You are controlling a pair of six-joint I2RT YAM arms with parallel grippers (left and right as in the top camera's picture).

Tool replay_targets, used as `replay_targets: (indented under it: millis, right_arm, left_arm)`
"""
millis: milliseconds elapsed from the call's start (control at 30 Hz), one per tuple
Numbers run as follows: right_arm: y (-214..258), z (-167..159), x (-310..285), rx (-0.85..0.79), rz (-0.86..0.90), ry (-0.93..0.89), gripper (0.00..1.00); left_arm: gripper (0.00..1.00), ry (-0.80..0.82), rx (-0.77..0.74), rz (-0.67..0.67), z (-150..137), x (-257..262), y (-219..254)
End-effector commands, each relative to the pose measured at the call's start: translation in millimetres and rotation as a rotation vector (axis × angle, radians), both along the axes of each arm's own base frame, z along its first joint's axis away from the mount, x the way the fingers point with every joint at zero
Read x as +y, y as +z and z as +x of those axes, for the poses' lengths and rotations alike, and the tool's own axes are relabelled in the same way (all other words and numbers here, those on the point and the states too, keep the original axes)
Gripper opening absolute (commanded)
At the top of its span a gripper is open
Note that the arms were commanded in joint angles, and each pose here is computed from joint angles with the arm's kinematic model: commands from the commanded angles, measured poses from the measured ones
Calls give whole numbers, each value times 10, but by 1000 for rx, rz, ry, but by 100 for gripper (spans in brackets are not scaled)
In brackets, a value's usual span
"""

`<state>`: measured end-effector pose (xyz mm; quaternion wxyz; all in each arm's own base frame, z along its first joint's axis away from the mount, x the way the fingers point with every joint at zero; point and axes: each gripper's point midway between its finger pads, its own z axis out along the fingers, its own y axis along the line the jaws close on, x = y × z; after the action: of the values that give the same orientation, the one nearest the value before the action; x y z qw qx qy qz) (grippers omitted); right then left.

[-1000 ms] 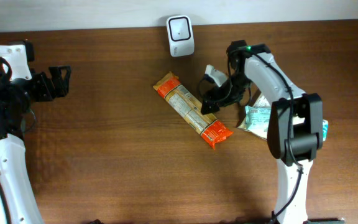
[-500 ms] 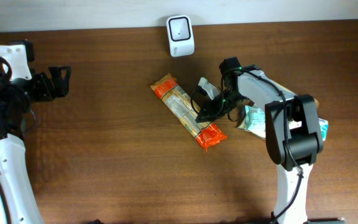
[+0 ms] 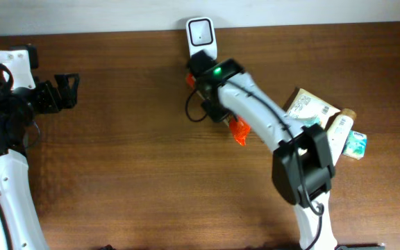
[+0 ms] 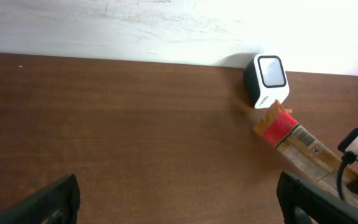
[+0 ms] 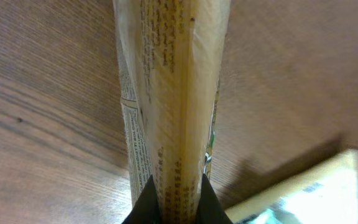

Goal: Scan the item barcode

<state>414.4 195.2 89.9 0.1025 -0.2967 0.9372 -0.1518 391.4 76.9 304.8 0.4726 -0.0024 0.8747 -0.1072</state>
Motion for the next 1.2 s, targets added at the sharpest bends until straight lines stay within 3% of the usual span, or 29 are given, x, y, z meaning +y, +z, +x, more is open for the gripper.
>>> replay_targets:
  millis: [0, 133, 200, 300, 367, 433, 533, 633, 700, 733, 767, 800, 833, 967, 1033, 1167]
  right_arm:
    - [305, 12, -33, -216, -158, -64, 4]
    - [-305, -411, 75, -184, -271, 30, 4]
    - [-400, -609, 222, -164, -287, 94, 17]
    - [-392, -731, 504, -195, -264, 159, 61]
    - [-380, -662, 474, -205, -253, 138, 78]
    - [-420, -624, 402, -175, -229, 110, 84]
    - [-668, -735, 472, 47, -22, 121, 85]
    - [-728, -742, 528, 85, 32, 158, 85]
    - [-819, -758, 494, 85, 31, 155, 78]
    - [-874, -760, 433, 81, 16, 148, 56]
    - [-891, -763, 396, 84, 8, 143, 27]
    - [-892, -748, 368, 84, 10, 127, 8]
    - [-873, -728, 357, 79, 16, 112, 4]
    - [-567, -778, 602, 198, 197, 141, 4]
    - [-198, -861, 807, 290, 376, 221, 4]
    - [1047, -850, 983, 353, 885, 373, 4]
  left_arm:
    - [99, -8, -17, -3, -7, -32, 70]
    - [99, -9, -17, -3, -7, -33, 70]
    - [99, -9, -17, -3, -7, -33, 70]
    - [99, -9, -17, -3, -7, -33, 70]
    - [99, -9, -17, -3, -7, -33, 70]
    - [99, -9, -17, -3, -7, -33, 70]
    - [99, -9, -17, -3, -7, -33, 70]
    - [99, -8, -17, -3, -7, -32, 70]
    - [99, -8, -17, -3, -7, -32, 70]
    - [99, -9, -17, -3, -7, -33, 70]
    - [99, -8, -17, -3, -7, -32, 70]
    - [99, -9, -17, -3, -7, -33, 70]
    - [99, -9, -17, -3, -7, -33, 70]
    - [99, -9, -17, -3, -7, -33, 70]
    - [99, -9, -17, -3, -7, -33, 70]
    - [99, -9, -17, -3, -7, -33, 70]
